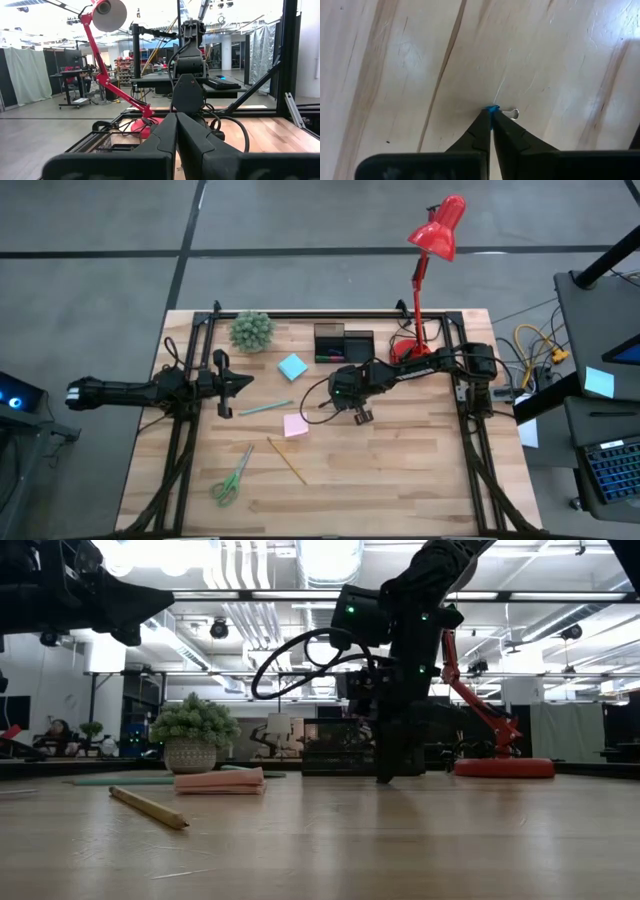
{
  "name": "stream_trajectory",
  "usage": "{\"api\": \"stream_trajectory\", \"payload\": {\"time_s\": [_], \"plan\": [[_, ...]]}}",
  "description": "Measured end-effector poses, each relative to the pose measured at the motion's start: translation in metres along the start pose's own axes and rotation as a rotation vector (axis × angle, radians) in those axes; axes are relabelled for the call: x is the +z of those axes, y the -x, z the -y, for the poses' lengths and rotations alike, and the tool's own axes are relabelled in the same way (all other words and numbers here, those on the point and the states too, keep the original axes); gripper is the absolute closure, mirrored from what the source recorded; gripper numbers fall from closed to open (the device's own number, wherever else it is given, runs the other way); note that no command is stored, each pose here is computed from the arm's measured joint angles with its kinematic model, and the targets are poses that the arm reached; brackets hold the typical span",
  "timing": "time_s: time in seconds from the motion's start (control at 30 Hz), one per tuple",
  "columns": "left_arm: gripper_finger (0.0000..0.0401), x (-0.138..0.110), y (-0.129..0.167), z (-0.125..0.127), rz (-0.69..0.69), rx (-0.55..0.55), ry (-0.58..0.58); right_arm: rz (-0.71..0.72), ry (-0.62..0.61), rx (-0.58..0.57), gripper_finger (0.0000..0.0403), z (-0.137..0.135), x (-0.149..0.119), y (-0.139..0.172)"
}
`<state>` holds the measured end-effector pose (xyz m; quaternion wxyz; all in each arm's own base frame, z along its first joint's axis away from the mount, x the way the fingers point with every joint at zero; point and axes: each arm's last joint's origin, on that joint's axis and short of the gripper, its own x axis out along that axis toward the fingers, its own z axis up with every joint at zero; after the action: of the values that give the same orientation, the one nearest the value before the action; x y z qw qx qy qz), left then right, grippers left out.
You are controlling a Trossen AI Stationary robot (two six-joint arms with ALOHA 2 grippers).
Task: Pick and place office supplies into organizer
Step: Put the light blue binder clip into the desk organizer
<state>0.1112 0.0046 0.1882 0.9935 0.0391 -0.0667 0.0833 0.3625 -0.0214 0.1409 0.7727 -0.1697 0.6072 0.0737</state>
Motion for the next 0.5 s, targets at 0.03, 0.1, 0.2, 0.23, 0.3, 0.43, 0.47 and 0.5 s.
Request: {"api": "stream_trajectory", "payload": {"time_s": [0.03, 0.1, 0.2, 0.23, 0.3, 0.43, 0.47, 0.5], "plan": [[0.0401, 0.0000, 0.0000, 0.0000, 0.000, 0.000, 0.000, 0.000, -0.005, 0.000, 0.0395, 0.0000, 0.0000, 0.0001], [0.0401, -0.0002, 0.0000, 0.0000, -0.001, 0.000, 0.000, -0.002, -0.017, 0.001, 0.0395, 0.0000, 0.0000, 0.0005], [0.0401, -0.0001, 0.0000, 0.0000, 0.000, 0.000, 0.000, 0.000, -0.020, 0.000, 0.0395, 0.0004, 0.0008, 0.0012], [0.0401, -0.0001, 0.0000, 0.0000, 0.000, 0.000, 0.000, 0.003, -0.020, -0.001, 0.0395, 0.0008, 0.0014, 0.0017], [0.0401, 0.0000, 0.0000, 0.0000, 0.000, 0.000, 0.000, 0.007, -0.020, -0.003, 0.0395, 0.0014, 0.0027, 0.0027], [0.0401, -0.0002, 0.0000, 0.0000, -0.001, 0.000, 0.000, 0.020, -0.021, -0.008, 0.0395, 0.0032, 0.0062, 0.0058], [0.0401, -0.0001, 0.0000, 0.0000, 0.000, 0.000, 0.000, 0.023, -0.021, -0.009, 0.0395, 0.0036, 0.0070, 0.0065], [0.0401, -0.0001, 0.0000, 0.0000, 0.000, 0.000, 0.000, 0.026, -0.021, -0.011, 0.0395, 0.0040, 0.0078, 0.0072]]}}
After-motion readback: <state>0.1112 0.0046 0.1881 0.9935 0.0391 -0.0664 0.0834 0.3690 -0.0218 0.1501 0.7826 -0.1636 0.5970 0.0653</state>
